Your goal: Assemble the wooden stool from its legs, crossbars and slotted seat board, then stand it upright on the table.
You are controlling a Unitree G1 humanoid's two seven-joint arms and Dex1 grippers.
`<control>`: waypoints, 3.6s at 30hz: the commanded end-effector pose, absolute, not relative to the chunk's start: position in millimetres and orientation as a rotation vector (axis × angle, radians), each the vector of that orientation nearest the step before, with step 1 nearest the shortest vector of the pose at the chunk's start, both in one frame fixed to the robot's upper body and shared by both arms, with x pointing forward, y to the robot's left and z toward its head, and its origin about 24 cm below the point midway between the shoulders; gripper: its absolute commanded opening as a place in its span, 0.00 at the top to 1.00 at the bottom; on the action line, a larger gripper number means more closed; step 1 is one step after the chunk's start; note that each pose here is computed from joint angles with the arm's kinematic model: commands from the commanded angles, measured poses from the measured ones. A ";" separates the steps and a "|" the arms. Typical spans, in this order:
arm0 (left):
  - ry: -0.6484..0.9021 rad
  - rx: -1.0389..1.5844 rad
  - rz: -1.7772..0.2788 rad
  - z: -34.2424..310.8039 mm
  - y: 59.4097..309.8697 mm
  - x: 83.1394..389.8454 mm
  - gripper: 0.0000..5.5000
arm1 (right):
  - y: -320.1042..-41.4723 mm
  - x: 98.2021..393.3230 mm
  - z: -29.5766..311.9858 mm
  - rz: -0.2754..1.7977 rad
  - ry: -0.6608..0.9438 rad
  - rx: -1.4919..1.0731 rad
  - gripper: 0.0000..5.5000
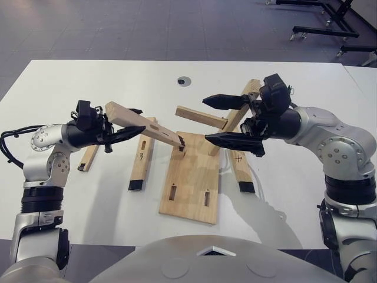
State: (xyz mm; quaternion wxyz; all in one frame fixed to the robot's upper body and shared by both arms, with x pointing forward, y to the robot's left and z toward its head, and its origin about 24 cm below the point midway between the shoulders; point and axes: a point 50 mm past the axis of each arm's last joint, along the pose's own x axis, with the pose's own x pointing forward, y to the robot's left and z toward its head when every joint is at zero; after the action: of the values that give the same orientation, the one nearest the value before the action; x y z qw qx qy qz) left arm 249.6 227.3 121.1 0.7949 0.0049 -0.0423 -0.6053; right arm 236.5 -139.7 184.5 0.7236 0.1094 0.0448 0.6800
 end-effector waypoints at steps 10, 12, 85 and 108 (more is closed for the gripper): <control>0.027 0.193 -1.366 143.8 245.0 260.8 0.63 | -148.2 243.4 223.5 1.458 -0.085 0.203 0.02; 0.041 0.223 -1.381 146.5 247.1 261.6 0.63 | -156.5 246.2 235.4 1.418 -0.145 0.197 0.02; 0.207 0.408 -1.646 181.5 203.0 302.2 0.63 | -195.2 258.0 158.7 0.630 -0.083 0.012 0.02; 0.505 0.306 -1.642 153.8 188.8 316.3 0.63 | -187.8 258.7 152.5 0.648 -0.047 0.011 0.02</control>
State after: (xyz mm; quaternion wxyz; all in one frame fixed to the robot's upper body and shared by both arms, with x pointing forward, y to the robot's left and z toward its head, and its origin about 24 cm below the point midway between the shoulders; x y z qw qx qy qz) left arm 320.8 182.7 182.0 0.6519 0.1508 0.1464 -0.7286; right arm 259.0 -192.9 181.9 0.9451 0.0079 -0.1070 0.3086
